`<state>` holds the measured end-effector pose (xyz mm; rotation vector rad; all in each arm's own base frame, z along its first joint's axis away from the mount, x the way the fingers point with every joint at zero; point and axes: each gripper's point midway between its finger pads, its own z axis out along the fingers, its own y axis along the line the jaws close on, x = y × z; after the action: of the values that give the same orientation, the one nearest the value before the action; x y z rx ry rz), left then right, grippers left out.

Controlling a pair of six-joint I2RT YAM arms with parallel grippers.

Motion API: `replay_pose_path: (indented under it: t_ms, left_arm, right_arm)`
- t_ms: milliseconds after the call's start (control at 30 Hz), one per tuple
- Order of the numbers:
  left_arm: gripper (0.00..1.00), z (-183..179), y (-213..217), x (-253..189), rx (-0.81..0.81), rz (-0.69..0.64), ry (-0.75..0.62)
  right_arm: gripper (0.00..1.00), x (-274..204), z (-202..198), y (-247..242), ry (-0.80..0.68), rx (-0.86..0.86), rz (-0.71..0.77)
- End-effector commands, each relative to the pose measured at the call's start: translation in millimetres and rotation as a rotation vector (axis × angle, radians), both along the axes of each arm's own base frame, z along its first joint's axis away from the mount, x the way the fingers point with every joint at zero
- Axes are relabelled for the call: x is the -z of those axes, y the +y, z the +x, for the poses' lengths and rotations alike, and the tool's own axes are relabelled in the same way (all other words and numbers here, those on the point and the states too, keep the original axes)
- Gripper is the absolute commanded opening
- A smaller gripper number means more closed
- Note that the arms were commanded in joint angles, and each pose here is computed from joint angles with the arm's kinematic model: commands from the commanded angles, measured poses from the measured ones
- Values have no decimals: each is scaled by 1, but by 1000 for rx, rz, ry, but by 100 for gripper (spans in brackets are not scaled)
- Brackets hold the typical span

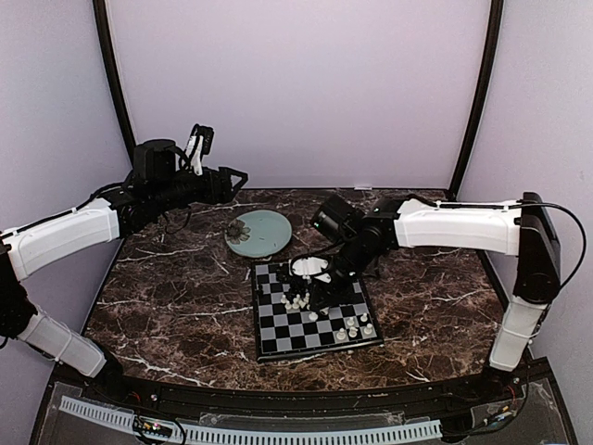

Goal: Set up the chess pieces on the board
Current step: Place the queen at d1.

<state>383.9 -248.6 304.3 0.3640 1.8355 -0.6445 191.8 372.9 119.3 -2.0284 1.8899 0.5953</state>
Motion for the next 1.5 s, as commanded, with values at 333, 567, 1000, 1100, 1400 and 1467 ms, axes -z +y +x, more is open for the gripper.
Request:
replay_pose_path:
  t_ms: [333,567,1000,1100,1400,1467]
  left_arm:
    - [80,-9,3,-20,10,-22,-38]
    - [80,-9,3,-21,11,-23,-39]
    - [80,-9,3,-20,11,-23,-38]
    - [79,-9,2,-20,14,-24,-37]
    - [80,-8,2,-18,14,-23,-31]
    - [80,-8,2,-17,12,-21,-30]
  right_arm:
    - [14,44,-50,16,68,-127,-70]
    - [15,53,-48,16,64,-129,-94]
    - [15,60,-42,15,32,-106,-111]
    - [15,59,-41,12,21,-105,-116]
    - [15,58,-42,3,5,-104,-133]
    - [15,58,-41,1,-5,-102,-137]
